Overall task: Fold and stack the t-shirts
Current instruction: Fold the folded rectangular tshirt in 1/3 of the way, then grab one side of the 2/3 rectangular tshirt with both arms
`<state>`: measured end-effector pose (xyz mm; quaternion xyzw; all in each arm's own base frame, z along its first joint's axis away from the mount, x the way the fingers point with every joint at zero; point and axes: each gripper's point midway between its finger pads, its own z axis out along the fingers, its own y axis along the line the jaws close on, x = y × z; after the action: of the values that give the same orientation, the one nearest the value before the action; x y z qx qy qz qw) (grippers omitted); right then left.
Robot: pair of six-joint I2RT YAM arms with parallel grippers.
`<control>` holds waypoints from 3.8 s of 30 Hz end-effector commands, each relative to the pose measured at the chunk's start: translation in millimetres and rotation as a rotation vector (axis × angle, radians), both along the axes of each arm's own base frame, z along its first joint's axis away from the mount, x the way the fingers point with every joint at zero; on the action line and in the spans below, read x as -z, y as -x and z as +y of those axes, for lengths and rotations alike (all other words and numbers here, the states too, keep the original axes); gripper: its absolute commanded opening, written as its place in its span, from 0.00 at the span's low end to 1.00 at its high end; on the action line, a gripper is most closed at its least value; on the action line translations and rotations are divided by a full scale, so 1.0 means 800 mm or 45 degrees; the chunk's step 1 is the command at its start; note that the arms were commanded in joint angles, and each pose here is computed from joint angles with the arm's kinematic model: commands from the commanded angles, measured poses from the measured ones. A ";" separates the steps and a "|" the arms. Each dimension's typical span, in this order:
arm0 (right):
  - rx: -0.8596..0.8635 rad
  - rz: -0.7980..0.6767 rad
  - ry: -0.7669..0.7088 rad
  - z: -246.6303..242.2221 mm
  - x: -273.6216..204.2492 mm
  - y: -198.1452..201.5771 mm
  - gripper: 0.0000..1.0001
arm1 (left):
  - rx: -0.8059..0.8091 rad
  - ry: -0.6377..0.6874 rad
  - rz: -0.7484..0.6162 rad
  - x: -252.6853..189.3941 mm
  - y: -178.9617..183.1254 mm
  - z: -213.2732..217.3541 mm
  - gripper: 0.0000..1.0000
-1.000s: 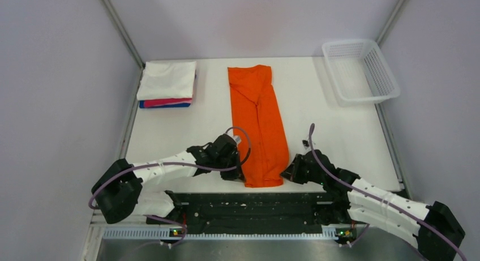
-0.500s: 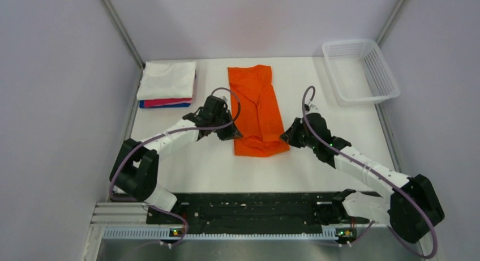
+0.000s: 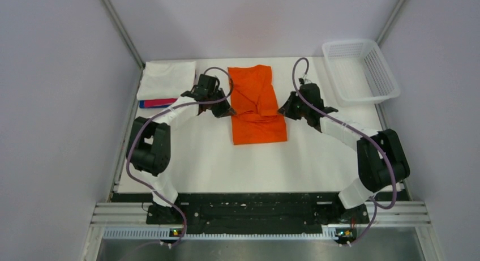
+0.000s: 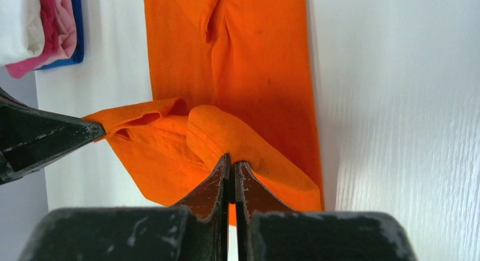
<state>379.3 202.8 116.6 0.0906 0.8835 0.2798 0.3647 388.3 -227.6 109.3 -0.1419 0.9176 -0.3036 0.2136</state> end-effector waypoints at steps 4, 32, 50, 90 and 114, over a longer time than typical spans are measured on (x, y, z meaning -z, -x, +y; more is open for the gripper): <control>-0.040 -0.111 -0.020 -0.001 -0.015 -0.072 0.00 | 0.010 0.036 0.009 0.013 -0.049 0.012 0.00; -0.248 -0.186 0.115 0.025 -0.006 -0.028 0.99 | 0.034 0.017 -0.161 -0.034 -0.014 0.052 0.99; -0.344 -0.195 0.082 0.125 0.039 -0.092 0.99 | -0.062 -0.044 -0.077 0.011 0.099 0.091 0.99; -0.031 0.050 -0.017 -0.023 0.074 0.036 0.53 | 0.144 -0.050 0.175 0.109 0.096 -0.009 0.16; -0.189 0.186 0.037 0.006 0.094 0.119 0.00 | 0.154 -0.142 0.095 0.073 0.154 0.017 0.00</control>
<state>312.4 202.3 23.2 0.0649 0.9157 0.2793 0.2816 293.8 -225.9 28.3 -0.1063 0.9449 -0.2747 0.1431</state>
